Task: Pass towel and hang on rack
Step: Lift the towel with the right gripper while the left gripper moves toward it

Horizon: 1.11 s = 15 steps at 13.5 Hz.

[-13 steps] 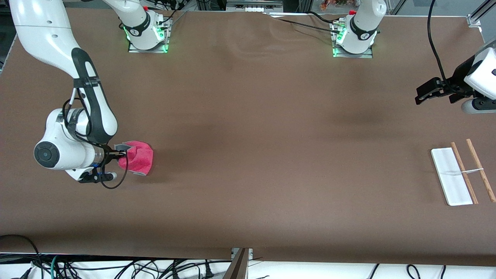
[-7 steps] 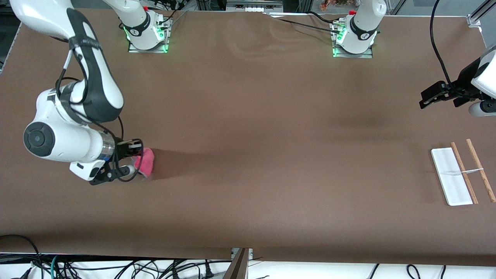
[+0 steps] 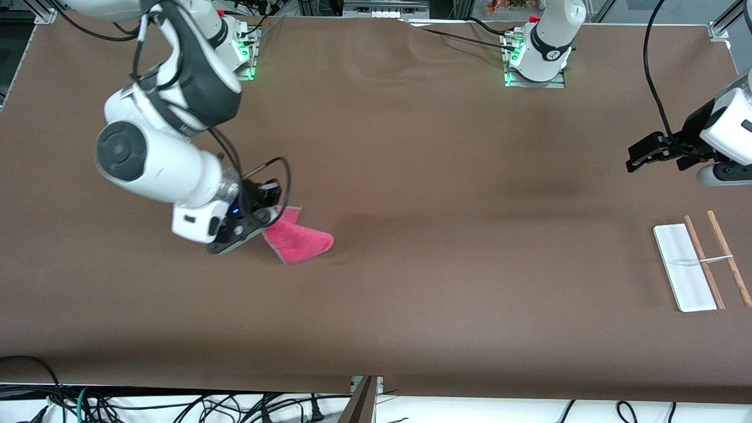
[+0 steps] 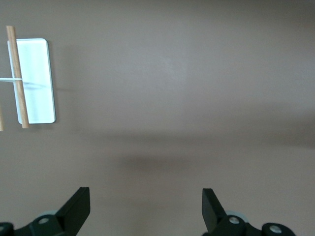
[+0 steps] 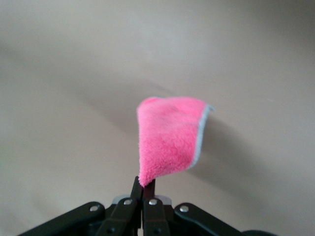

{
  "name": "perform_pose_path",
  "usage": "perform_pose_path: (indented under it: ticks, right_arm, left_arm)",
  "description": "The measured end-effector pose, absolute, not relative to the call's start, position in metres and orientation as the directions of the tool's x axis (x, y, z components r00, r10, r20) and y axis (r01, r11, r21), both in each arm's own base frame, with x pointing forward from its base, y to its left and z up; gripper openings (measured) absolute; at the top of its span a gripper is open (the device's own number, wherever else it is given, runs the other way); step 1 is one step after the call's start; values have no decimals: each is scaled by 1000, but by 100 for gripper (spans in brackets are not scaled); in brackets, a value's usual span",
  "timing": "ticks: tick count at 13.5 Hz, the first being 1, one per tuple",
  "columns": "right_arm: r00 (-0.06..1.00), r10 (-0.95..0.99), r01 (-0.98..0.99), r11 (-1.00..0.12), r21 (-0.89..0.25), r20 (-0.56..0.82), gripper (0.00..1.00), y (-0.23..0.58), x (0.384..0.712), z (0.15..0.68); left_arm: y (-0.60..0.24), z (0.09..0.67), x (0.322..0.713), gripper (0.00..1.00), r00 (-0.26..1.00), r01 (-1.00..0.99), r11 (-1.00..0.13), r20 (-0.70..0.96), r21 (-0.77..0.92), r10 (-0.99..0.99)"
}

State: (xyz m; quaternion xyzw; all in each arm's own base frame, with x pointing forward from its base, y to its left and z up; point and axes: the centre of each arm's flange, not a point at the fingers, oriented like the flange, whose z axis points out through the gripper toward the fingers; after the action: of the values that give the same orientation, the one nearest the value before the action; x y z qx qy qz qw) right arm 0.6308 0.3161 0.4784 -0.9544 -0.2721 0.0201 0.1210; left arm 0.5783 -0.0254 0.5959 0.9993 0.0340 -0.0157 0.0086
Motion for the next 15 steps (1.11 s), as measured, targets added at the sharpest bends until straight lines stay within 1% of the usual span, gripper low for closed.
perform_pose_path:
  ticks: [2, 4, 5, 6, 8, 11, 13, 15]
  right_arm:
    - [816, 573, 572, -783, -245, 73, 2, 363, 610, 489]
    - [787, 605, 615, -750, -243, 126, 2, 398, 593, 504]
    - [774, 615, 631, -737, -241, 150, 2, 411, 587, 511]
    - [764, 622, 644, -726, -240, 170, 2, 421, 582, 517]
    - [750, 632, 662, -711, -238, 196, 2, 435, 574, 523]
    - [732, 639, 681, -693, -236, 237, 2, 452, 566, 528]
    - [730, 629, 682, -692, -236, 265, 2, 460, 563, 533]
    - [738, 609, 673, -699, -243, 291, 2, 470, 557, 537]
  left_arm:
    - [-30, 594, 577, 100, 997, 60, -998, -48, 15, 59]
    - [-31, 578, 582, 100, 995, 42, -999, -87, 13, 40]
    - [-30, 567, 586, 100, 994, 0, -1000, -106, 18, -2]
    - [-32, 555, 591, 100, 990, -55, -997, -125, 48, -60]
    - [-39, 533, 599, 100, 977, -131, -973, -141, 192, -160]
    - [-32, 490, 616, 100, 943, -252, -876, -100, 411, -318]
    - [-33, 459, 628, 100, 900, -381, -793, -6, 476, -436]
    - [-46, 426, 633, 100, 830, -522, -671, 134, 526, -541]
